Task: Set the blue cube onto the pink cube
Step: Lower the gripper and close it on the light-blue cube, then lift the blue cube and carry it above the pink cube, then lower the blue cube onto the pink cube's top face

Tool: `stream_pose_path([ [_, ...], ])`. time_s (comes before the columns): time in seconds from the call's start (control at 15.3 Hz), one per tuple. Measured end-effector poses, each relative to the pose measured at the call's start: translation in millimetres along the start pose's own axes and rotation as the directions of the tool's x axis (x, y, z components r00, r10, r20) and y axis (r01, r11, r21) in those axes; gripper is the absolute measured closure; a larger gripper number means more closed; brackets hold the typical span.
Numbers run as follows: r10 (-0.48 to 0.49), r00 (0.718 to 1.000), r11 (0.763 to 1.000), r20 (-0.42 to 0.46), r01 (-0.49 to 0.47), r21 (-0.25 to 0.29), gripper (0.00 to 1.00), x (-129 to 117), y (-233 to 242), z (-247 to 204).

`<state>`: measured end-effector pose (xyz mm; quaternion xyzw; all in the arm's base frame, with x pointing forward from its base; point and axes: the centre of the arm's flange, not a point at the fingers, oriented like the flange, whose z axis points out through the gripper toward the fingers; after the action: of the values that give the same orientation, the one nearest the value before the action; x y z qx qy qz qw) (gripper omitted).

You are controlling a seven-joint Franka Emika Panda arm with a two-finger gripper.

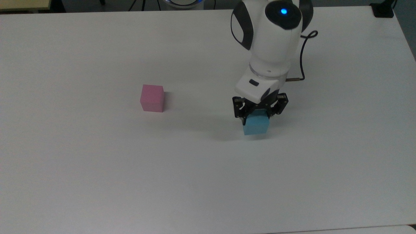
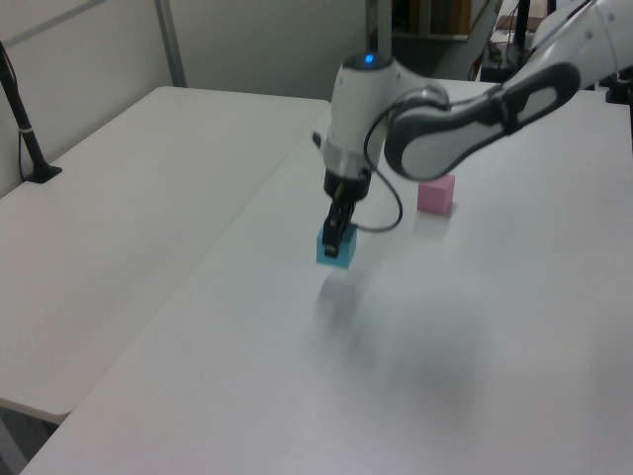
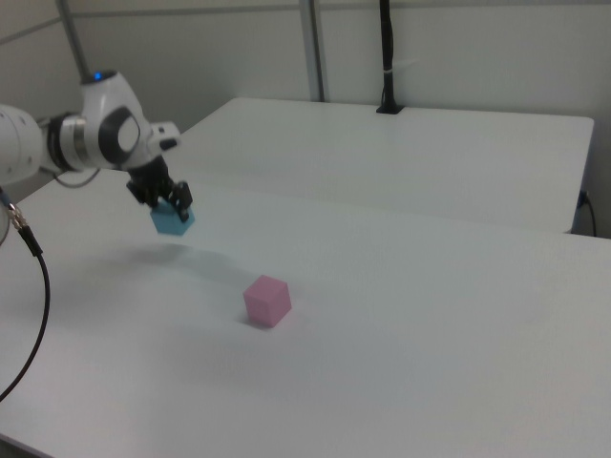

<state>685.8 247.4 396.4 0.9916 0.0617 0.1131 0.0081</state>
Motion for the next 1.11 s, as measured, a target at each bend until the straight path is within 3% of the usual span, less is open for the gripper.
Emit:
stream_pose_path([
  [0.26, 0.089, 0.995, 0.996, 0.050, -0.088, -0.013, 0.37, -10, 68, -106],
  [0.46, 0.131, 0.984, 0.991, 0.125, -0.127, -0.039, 0.37, -31, 137, -145],
  [0.79, 0.181, 0.961, 0.983, 0.210, -0.169, -0.074, 0.37, -46, 224, -111],
  [1.11, 0.187, 0.953, 0.981, 0.239, -0.168, -0.097, 0.37, -59, 258, -57],
])
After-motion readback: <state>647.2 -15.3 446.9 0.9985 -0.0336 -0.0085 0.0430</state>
